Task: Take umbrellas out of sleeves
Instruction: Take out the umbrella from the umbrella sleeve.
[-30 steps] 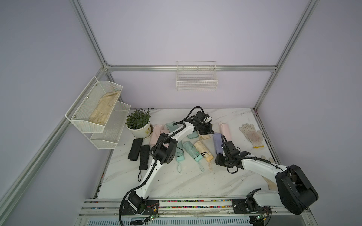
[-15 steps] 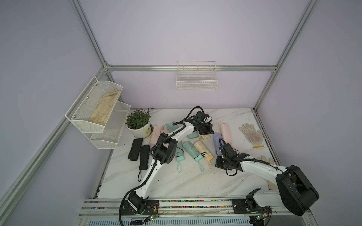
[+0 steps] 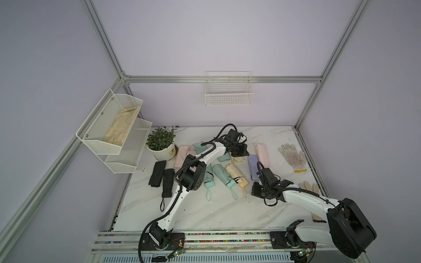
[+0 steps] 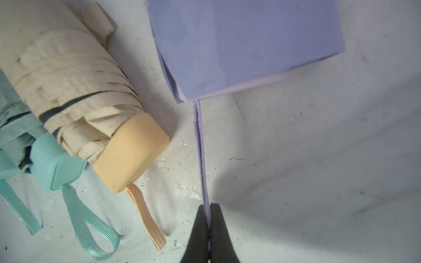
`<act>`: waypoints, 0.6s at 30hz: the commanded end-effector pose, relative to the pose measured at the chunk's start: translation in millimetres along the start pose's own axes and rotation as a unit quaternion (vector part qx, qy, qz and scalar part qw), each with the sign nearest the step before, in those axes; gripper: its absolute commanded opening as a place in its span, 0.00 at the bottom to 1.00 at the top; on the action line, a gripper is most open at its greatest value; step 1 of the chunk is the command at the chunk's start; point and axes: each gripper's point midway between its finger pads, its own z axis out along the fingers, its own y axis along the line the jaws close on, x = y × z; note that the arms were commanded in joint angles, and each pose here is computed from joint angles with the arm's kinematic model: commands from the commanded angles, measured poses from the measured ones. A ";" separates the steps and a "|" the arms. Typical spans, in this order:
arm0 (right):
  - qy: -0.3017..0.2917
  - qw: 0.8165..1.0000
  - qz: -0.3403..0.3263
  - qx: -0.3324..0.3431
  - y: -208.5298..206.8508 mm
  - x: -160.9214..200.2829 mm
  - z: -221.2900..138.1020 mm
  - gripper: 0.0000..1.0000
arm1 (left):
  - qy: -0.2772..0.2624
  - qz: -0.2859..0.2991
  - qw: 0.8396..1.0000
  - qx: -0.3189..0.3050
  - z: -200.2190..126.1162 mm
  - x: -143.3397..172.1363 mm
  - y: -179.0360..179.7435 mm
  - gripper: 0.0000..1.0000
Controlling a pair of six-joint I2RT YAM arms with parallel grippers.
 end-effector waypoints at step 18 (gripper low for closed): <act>0.005 0.999 0.022 -0.043 4.0 16.9 -23.4 0.00 | -0.045 0.016 0.998 0.033 -32.4 -35.7 -32.8 0.00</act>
